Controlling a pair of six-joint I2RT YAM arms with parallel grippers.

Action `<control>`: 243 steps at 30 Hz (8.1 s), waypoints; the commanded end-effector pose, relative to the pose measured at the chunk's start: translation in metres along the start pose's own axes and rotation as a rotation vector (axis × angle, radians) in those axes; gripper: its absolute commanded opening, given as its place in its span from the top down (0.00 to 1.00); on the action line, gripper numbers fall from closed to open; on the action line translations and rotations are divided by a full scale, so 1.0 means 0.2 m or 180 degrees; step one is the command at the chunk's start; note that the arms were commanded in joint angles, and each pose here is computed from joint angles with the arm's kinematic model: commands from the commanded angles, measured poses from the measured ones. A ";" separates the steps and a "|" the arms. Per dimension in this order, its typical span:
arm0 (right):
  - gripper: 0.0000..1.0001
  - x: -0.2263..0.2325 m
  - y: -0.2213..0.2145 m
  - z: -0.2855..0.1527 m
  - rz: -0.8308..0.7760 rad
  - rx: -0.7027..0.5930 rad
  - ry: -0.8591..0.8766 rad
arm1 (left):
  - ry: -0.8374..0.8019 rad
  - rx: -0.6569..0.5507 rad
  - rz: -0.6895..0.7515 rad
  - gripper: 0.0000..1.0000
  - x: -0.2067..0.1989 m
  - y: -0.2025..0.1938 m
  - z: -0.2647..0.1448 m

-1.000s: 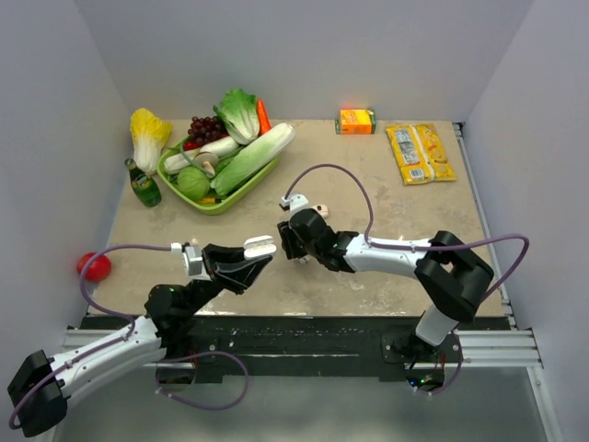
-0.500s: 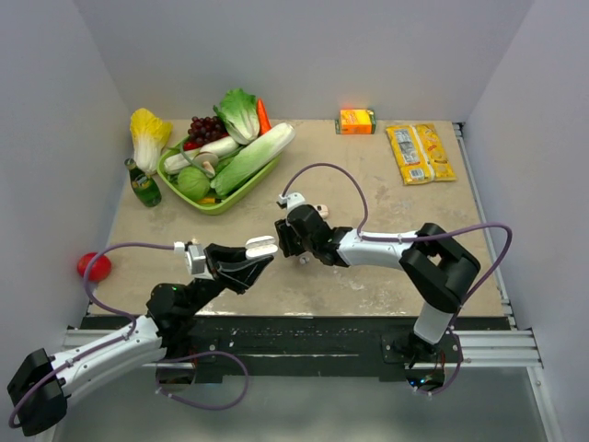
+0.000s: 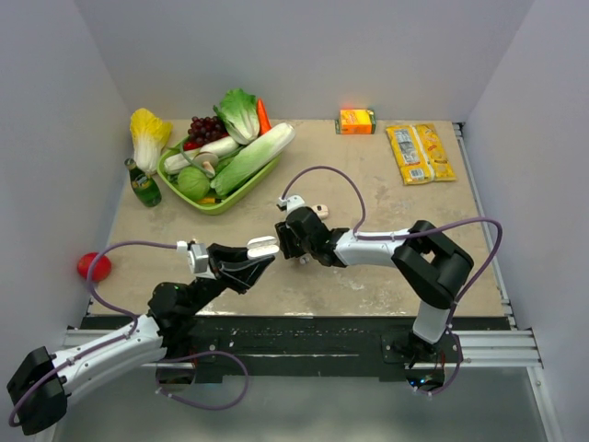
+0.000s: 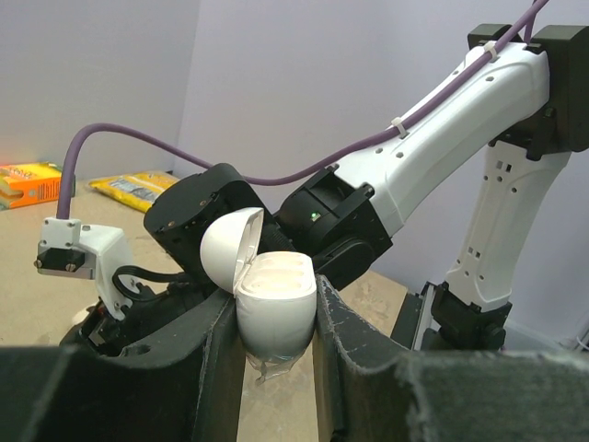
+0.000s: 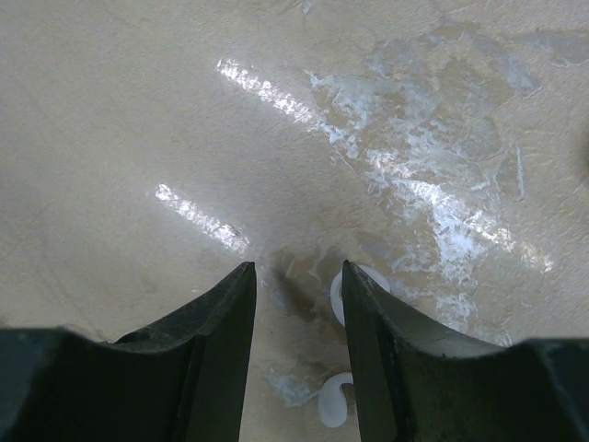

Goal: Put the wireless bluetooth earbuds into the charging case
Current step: Pick up the earbud from the center of the board, then place the earbud in the charging case, then pick up the earbud from the center of the board.

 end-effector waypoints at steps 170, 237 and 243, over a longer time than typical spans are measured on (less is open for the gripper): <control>1.00 0.27 0.23 -1.53 -0.1687 -0.1096 0.1944 | -0.2010 0.0771 0.0228 1.00 -0.35 0.04 0.26; 1.00 -0.12 -0.14 -0.28 0.0313 -0.0074 -0.0039 | -0.0838 0.0194 -0.0067 1.00 -0.15 -0.05 0.00; 1.00 -0.14 -0.22 -0.27 0.0321 0.0001 -0.0073 | -0.0832 0.0218 -0.0077 1.00 -0.15 -0.06 0.01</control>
Point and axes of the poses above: each gripper's point midway between its finger pads, its own z axis out along the fingers, its own x axis along the line the jaws close on, y = z × x, the point moved 6 cm from there along -z, back along the fingers, and after that the axes turned 5 degrees about -z, right-handed, at the moved point
